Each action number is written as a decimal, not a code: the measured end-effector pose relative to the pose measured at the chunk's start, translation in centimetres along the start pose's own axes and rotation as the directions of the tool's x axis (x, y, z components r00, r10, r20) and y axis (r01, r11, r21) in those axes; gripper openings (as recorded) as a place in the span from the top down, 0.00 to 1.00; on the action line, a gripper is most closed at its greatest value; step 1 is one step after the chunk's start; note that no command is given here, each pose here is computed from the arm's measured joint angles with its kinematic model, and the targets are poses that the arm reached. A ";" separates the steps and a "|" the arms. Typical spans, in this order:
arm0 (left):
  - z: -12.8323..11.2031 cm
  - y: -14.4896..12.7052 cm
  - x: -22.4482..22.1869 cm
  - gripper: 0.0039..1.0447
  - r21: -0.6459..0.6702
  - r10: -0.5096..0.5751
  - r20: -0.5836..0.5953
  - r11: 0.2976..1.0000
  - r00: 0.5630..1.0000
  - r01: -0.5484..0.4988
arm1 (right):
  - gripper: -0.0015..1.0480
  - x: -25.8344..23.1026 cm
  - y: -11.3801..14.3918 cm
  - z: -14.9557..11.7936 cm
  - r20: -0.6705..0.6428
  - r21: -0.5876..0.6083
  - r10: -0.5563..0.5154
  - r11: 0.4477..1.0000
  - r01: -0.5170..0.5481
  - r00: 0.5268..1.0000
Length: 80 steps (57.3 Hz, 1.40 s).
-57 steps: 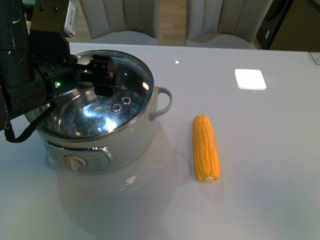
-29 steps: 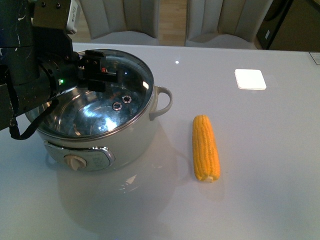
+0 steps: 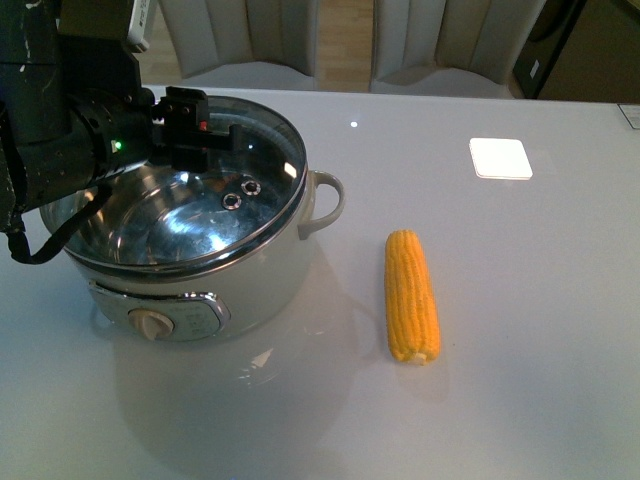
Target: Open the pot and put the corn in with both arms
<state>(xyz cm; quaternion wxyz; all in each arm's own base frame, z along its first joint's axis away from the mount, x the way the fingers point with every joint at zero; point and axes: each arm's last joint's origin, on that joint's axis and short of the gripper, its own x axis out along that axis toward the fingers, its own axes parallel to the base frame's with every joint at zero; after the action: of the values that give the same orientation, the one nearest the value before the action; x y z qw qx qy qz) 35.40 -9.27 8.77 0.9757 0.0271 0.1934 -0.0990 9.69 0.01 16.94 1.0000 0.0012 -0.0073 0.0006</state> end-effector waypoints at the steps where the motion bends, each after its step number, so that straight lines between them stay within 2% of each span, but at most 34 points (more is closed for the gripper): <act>1: 0.3 0.1 -0.1 0.59 0.001 0.005 0.005 1.000 1.000 -0.005 | 0.08 0.0 0.0 0.0 0.000 0.000 0.000 1.000 0.000 1.000; 23: 4.5 1.4 -2.1 0.59 0.004 0.035 0.105 0.999 0.994 -0.036 | 0.08 0.0 0.0 0.0 0.000 0.000 0.000 1.000 0.000 1.000; 30: 5.2 3.3 -3.7 0.59 -0.006 0.075 0.133 0.997 0.988 -0.074 | 0.08 0.0 0.0 0.0 0.000 0.000 0.000 1.000 0.000 1.000; 40: 3.9 8.5 -6.6 0.59 -0.045 0.190 0.124 0.982 0.974 -0.186 | 0.08 0.0 0.0 0.0 0.000 0.000 0.000 1.000 0.000 1.000; 59: 1.5 16.1 -10.3 0.59 -0.102 0.353 0.130 0.934 0.927 -0.341 | 0.08 0.0 0.0 0.0 0.000 0.000 0.000 1.000 0.000 1.000; 65: 0.5 18.0 -10.7 0.59 -0.110 0.402 0.130 0.914 0.907 -0.389 | 0.08 0.0 0.0 0.0 0.000 0.000 0.000 1.000 0.000 1.000; 71: -1.6 19.9 -10.8 0.59 -0.122 0.446 0.103 0.893 0.889 -0.434 | 0.08 0.0 0.0 0.0 0.000 0.000 0.000 1.000 0.000 1.000; 80: -4.0 20.9 -10.4 0.59 -0.133 0.451 0.069 0.888 0.890 -0.440 | 0.08 0.0 0.0 0.0 0.000 0.000 0.000 1.000 0.000 1.000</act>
<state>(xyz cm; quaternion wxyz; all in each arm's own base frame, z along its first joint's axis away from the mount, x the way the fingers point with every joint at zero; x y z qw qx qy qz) 28.76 13.47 9.35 0.9806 0.0101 0.1394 0.1378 9.69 0.01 16.94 1.0000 0.0012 -0.0073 0.0006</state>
